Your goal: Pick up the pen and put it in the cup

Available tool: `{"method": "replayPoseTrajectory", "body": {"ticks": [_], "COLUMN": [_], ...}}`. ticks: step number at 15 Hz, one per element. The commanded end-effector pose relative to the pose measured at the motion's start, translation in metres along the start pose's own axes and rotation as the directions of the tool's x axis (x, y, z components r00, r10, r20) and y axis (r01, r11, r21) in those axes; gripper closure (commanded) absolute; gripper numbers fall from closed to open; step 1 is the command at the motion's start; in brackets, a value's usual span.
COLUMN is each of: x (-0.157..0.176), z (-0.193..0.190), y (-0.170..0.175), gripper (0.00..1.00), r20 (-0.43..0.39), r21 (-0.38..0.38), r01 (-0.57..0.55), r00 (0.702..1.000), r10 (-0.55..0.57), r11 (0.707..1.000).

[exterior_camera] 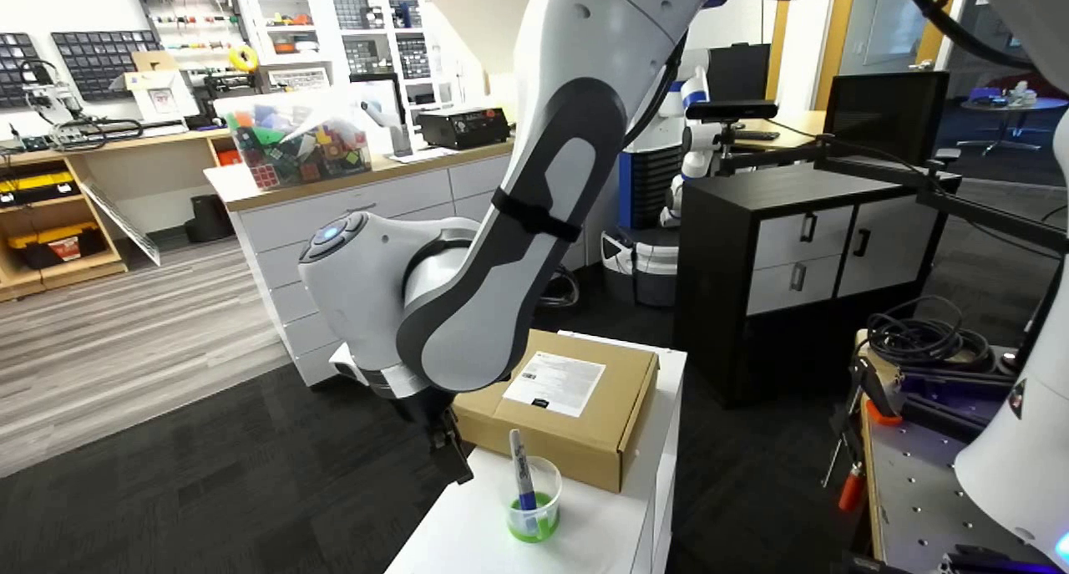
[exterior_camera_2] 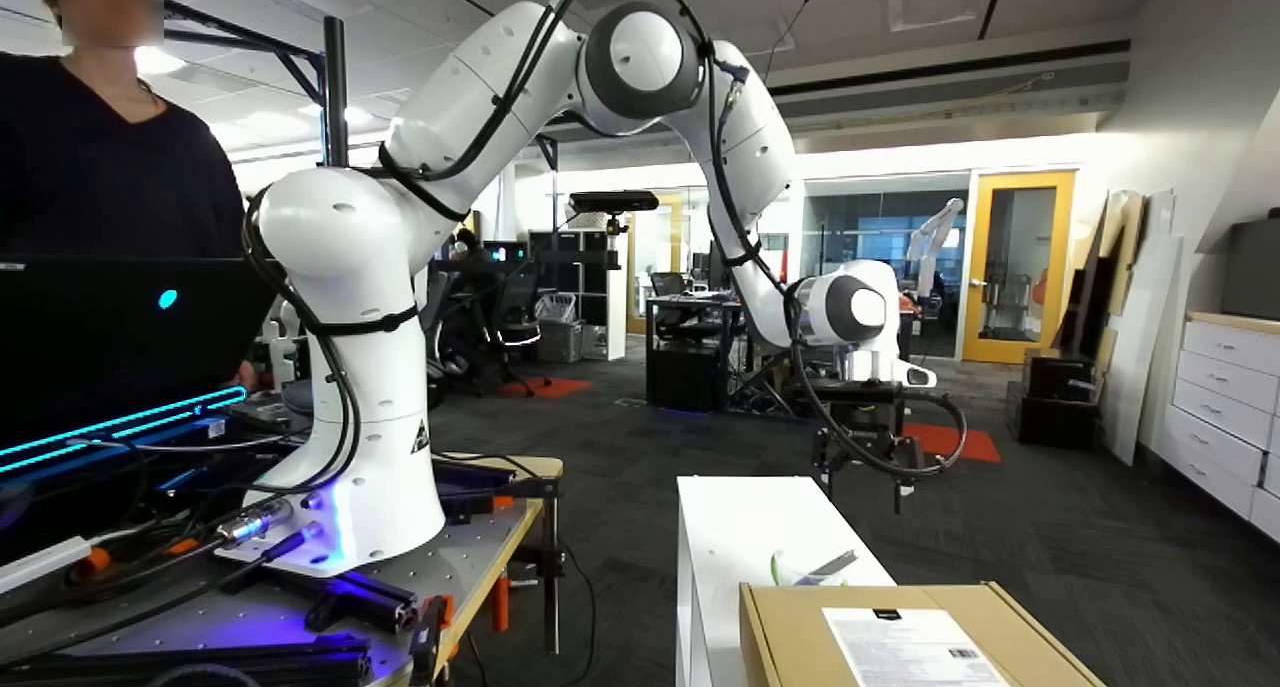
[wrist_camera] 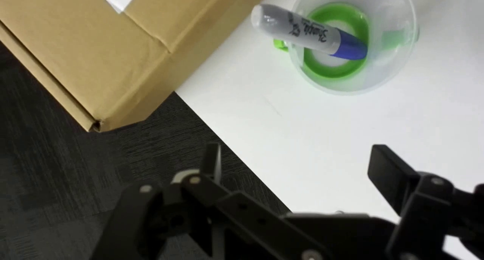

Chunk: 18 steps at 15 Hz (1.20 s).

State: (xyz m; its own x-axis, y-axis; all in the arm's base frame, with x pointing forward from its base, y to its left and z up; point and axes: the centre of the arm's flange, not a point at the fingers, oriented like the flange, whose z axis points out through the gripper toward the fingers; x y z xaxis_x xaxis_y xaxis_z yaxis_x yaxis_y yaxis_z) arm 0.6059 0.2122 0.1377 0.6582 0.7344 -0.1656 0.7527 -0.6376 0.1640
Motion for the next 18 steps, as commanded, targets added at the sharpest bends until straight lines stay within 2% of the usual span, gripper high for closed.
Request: {"method": "replayPoseTrajectory", "body": {"ticks": [1,5,11,18], "x": [-0.038,-0.049,-0.061,-0.086], "z": [-0.015,-0.021,-0.036,-0.049], "y": [-0.009,-0.007,-0.006,0.001], "gripper": [0.00,0.00,0.00,0.00], "r20": [-0.048,-0.089,-0.133,-0.137], "r21": [0.003,0.045,0.103,0.108], "r01": [-0.073,-0.166,-0.331,-0.515], "r00": [0.996,0.981,0.930,0.839], "r10": [0.073,0.170,0.342,0.526], "r11": [0.997,0.985,0.938,0.850]}}
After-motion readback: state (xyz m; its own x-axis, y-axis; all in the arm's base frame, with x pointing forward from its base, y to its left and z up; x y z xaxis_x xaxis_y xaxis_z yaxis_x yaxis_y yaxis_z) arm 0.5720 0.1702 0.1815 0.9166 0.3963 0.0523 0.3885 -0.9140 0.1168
